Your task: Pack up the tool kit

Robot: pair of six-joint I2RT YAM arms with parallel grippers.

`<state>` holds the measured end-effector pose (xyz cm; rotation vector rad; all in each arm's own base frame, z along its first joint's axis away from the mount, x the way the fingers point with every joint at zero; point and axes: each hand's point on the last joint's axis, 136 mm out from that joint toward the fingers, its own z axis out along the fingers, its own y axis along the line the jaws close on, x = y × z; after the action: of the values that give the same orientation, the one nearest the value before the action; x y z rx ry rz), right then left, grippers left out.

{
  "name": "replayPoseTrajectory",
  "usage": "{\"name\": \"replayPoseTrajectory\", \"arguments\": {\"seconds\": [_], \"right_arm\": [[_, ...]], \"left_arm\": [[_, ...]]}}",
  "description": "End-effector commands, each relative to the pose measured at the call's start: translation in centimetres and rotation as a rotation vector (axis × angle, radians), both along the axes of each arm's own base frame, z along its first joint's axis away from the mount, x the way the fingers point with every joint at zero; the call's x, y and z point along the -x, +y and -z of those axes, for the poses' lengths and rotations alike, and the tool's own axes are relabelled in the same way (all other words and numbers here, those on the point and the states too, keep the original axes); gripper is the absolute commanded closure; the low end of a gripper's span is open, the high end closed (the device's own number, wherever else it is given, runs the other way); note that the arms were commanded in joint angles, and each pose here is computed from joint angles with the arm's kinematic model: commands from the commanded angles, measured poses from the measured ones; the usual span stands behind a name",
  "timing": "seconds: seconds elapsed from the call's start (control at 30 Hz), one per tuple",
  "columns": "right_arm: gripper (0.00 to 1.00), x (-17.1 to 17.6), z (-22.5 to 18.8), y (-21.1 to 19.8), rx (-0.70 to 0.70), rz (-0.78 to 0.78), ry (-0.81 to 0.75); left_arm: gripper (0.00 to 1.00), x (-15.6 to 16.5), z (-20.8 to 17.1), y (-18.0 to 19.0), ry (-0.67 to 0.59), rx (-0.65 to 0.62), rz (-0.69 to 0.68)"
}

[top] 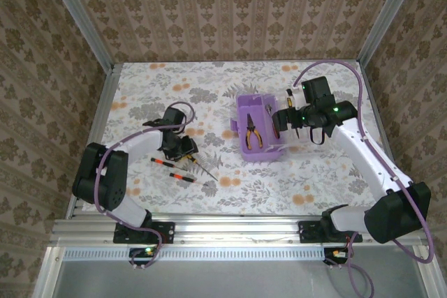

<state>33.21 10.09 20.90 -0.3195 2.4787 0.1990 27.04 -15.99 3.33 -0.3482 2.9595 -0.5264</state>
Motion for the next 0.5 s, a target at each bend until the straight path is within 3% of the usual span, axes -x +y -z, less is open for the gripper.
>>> {"name": "replayPoseTrajectory", "arguments": {"seconds": [0.0,0.33,0.47], "right_arm": [[0.00,0.1,0.1,0.2,-0.012,-0.017,-0.005],[0.00,0.2,0.0,0.1,-0.021,-0.016,-0.014],[0.00,0.3,-0.3,0.0,-0.020,-0.017,-0.022]], "left_arm": [[0.59,2.0,1.0,1.3,0.070,-0.047,0.013],[0.60,1.6,0.6,1.6,0.071,-0.064,0.032],[0.65,1.0,1.0,1.6,0.080,-0.074,0.053]]}}
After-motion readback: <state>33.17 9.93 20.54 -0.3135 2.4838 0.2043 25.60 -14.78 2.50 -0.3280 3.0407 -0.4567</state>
